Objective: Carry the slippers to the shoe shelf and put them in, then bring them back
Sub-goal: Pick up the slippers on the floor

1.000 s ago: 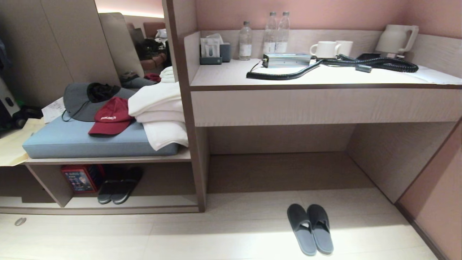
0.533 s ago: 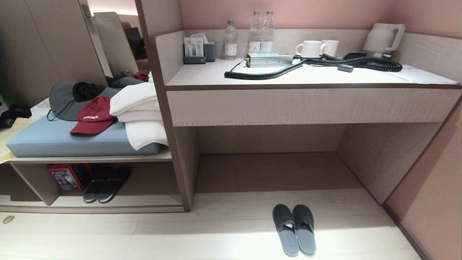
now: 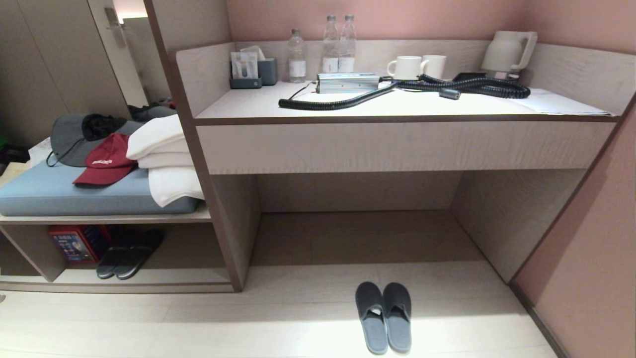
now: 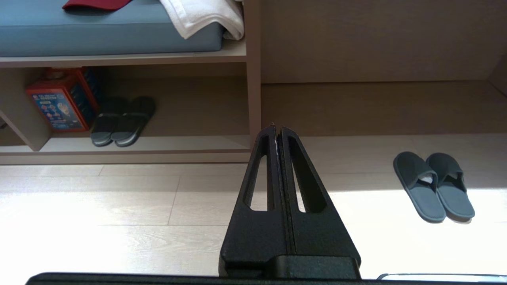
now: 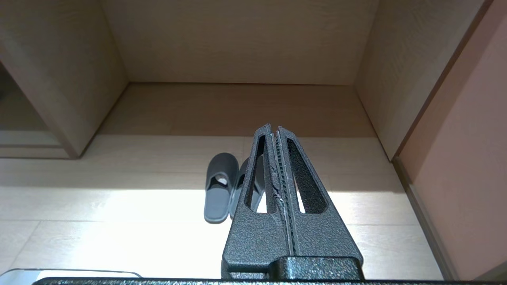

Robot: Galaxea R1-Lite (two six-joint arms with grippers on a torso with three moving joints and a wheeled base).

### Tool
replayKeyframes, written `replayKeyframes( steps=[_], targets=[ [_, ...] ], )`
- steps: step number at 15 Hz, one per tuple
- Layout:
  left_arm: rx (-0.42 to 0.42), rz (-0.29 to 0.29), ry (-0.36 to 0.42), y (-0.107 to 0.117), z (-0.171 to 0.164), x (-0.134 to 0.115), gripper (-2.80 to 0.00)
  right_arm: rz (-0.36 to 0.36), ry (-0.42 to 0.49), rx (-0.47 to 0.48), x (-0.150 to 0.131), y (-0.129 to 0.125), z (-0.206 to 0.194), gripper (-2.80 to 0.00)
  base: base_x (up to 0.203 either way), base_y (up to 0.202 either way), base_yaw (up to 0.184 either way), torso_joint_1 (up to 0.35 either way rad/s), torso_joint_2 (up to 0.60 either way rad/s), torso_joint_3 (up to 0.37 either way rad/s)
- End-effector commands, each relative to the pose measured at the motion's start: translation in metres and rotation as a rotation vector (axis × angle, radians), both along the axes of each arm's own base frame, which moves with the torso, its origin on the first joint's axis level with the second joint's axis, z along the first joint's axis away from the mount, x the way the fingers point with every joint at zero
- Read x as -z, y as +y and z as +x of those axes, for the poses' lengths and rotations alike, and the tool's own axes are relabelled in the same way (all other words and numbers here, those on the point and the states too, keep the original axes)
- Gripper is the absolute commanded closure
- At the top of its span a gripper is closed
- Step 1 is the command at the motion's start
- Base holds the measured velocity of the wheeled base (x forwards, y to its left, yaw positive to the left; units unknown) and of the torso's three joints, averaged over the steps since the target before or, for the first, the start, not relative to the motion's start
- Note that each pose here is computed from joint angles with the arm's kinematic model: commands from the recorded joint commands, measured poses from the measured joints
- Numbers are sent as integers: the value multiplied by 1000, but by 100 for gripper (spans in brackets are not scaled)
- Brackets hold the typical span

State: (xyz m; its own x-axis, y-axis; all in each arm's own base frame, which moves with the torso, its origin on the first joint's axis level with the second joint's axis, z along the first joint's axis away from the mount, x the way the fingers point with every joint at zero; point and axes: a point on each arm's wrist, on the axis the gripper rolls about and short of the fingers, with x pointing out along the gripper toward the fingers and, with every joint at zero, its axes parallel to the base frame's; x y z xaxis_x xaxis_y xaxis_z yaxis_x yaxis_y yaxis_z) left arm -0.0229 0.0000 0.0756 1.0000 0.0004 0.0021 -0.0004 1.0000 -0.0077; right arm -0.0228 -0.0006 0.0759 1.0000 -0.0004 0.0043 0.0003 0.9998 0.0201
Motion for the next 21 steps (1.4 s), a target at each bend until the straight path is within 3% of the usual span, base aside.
replayKeyframes(
  steps=[1, 21],
  targets=[
    [-1, -1, 1, 0, 0, 0, 0, 0, 0, 0, 0, 0, 0, 0, 0, 0, 0, 0, 0, 0],
    [-1, -5, 1, 0, 0, 0, 0, 0, 0, 0, 0, 0, 0, 0, 0, 0, 0, 3, 1, -181]
  ],
)
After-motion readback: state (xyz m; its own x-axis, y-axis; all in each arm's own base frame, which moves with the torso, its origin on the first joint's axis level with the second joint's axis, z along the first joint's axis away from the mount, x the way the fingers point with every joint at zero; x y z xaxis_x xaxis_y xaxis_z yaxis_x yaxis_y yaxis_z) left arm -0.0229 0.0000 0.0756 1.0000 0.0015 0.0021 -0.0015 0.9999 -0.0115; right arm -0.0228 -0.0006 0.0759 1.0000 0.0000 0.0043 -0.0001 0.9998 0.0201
